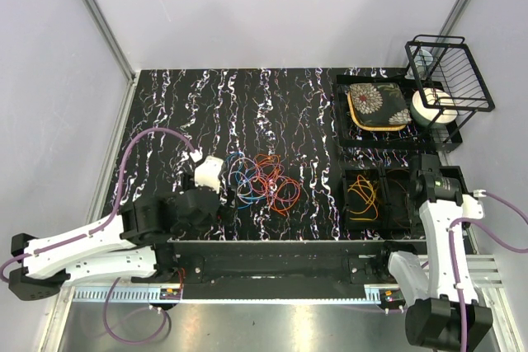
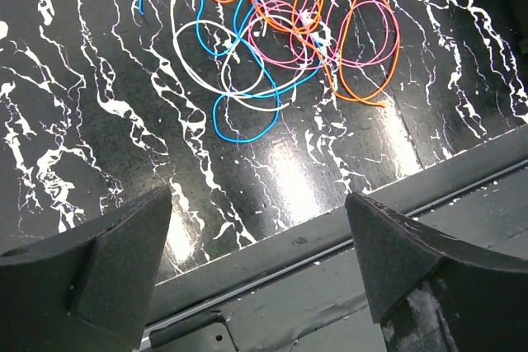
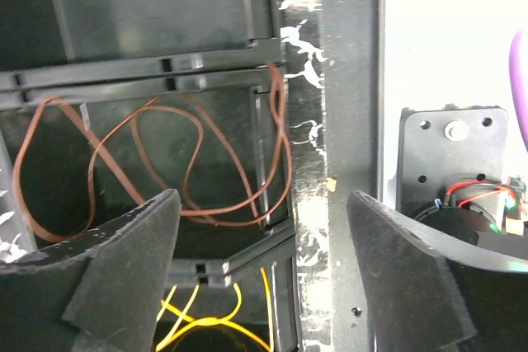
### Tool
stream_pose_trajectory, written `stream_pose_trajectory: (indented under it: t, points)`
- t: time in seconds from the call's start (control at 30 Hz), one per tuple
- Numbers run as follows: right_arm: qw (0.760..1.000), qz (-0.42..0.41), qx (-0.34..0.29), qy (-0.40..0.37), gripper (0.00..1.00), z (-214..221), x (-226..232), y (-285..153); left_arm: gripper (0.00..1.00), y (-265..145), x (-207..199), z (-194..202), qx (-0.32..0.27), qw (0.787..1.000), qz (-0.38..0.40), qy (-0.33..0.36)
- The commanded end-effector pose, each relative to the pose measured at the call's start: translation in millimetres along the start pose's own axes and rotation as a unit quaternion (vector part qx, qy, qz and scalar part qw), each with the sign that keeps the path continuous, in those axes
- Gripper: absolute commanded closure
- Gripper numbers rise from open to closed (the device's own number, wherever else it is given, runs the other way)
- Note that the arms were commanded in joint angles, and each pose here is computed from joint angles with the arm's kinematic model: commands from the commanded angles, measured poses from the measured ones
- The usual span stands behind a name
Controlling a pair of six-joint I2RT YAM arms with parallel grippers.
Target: Untangle the cables
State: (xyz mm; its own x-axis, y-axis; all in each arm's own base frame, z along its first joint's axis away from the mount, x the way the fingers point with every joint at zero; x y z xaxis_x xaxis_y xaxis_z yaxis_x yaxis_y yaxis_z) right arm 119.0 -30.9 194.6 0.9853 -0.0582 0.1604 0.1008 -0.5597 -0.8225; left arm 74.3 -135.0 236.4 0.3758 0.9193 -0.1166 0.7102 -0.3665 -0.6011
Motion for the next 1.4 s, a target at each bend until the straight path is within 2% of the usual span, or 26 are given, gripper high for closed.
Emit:
stream_pose_trajectory:
  t: [0.0, 0.1, 0.2, 0.33, 0.37, 0.43, 0.47, 0.7, 0.87, 1.0, 1.13, 1.37]
  points:
    - [0.998, 0.035, -0.041, 0.040, 0.17, -2.4, -0.1, 11.6, 0.10, -0.2, -5.8, -3.2, -0.013, 1.000, 0.022, -0.009]
    - [0.997, 0.032, -0.053, 0.043, 0.20, -2.2, 4.8, 17.2, 0.10, 2.2, -7.2, -1.7, -0.006, 1.000, 0.018, -0.004]
    - [0.997, 0.025, -0.056, 0.035, 0.28, -0.8, 10.2, 22.0, 0.10, 5.0, -8.2, -0.8, -0.002, 1.000, 0.012, 0.000]
    - [0.997, 0.023, -0.067, 0.025, 0.62, -2.9, 13.4, 23.4, 0.10, 9.5, -9.3, 0.4, 0.004, 1.000, -0.002, 0.007]
    - [0.997, 0.023, -0.068, 0.022, 0.81, -2.7, 14.3, 24.0, 0.10, 10.1, -9.6, 0.9, 0.006, 1.000, -0.003, 0.009]
    - [0.998, 0.012, -0.066, 0.015, 0.92, -2.6, 16.5, 23.9, 0.10, 12.6, -10.5, 1.3, 0.010, 1.000, -0.010, 0.014]
    - [0.998, 0.006, -0.065, 0.011, 1.00, -2.3, 17.4, 23.9, 0.10, 13.5, -10.7, 1.9, 0.012, 1.000, -0.013, 0.016]
    - [0.996, -0.089, -0.016, -0.003, 1.00, 4.9, 33.7, 17.0, 0.11, 19.8, -13.2, 2.8, 0.021, 0.999, -0.029, 0.029]
    - [0.986, -0.162, 0.022, -0.031, 1.00, 15.9, 55.6, 19.8, 0.11, 21.3, -13.3, 3.2, 0.022, 0.999, -0.036, 0.031]
    - [0.980, -0.178, 0.045, -0.077, 1.00, 26.8, 71.3, 31.0, 0.11, 21.6, -12.3, 3.1, 0.020, 0.998, -0.042, 0.031]
    - [0.972, -0.212, 0.056, -0.080, 1.00, 29.9, 90.6, 31.8, 0.10, 23.5, -11.9, 3.5, 0.022, 0.998, -0.051, 0.033]
    - [0.974, -0.198, 0.071, -0.088, 1.00, 38.0, 105.3, 44.5, 0.10, 28.4, -12.9, 5.4, 0.031, 0.996, -0.067, 0.045]
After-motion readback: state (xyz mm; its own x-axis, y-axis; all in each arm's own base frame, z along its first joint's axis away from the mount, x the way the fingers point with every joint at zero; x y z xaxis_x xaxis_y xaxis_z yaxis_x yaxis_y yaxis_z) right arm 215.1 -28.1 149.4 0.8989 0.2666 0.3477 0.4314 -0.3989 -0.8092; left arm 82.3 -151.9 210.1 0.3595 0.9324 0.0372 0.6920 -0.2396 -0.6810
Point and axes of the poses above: each gripper's point midway between its finger pads, its own y axis out along the fingers, its own x axis along the line the jaws close on, z = x × y, the point moved 9 cm from there along -y, back along the fingers
